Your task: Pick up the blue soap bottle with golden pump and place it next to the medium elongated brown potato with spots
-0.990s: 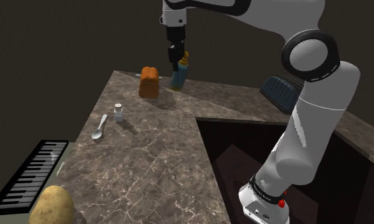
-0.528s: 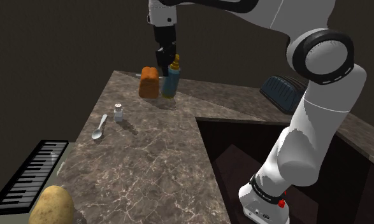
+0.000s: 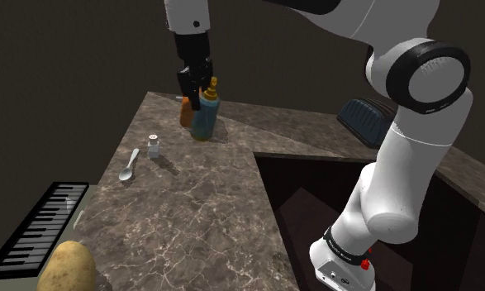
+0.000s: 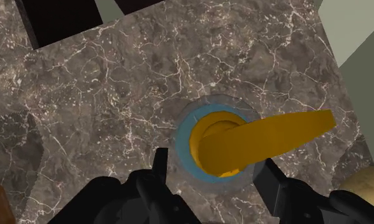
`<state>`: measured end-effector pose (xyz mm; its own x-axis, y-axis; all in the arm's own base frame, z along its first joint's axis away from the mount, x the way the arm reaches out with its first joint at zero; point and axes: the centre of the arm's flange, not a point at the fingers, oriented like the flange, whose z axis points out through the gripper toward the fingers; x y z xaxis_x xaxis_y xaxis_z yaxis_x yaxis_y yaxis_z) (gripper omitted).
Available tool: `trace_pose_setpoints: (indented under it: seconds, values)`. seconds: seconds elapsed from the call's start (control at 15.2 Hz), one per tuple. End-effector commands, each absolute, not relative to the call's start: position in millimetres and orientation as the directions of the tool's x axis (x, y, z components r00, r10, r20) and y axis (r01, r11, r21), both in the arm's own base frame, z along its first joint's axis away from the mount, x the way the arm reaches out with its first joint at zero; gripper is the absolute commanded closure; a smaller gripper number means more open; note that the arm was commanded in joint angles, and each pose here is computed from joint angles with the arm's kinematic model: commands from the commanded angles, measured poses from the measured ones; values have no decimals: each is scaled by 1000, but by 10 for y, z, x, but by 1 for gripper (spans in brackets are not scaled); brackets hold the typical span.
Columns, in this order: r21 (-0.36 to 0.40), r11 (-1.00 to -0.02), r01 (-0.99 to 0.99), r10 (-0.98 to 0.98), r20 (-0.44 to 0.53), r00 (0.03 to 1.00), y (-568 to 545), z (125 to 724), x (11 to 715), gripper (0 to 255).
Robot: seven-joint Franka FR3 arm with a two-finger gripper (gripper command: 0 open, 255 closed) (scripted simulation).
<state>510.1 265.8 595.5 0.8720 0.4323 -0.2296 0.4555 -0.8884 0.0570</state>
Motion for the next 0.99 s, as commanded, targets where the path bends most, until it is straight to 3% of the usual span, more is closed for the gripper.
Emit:
trace_pose_setpoints:
  seconds: [0.0, 0.92]
  values:
    - [57, -889, 454, 431, -230, 873, 2897, 5934, 4990, 255]
    - [57, -889, 454, 431, -230, 873, 4616, 5940, 4312, 255]
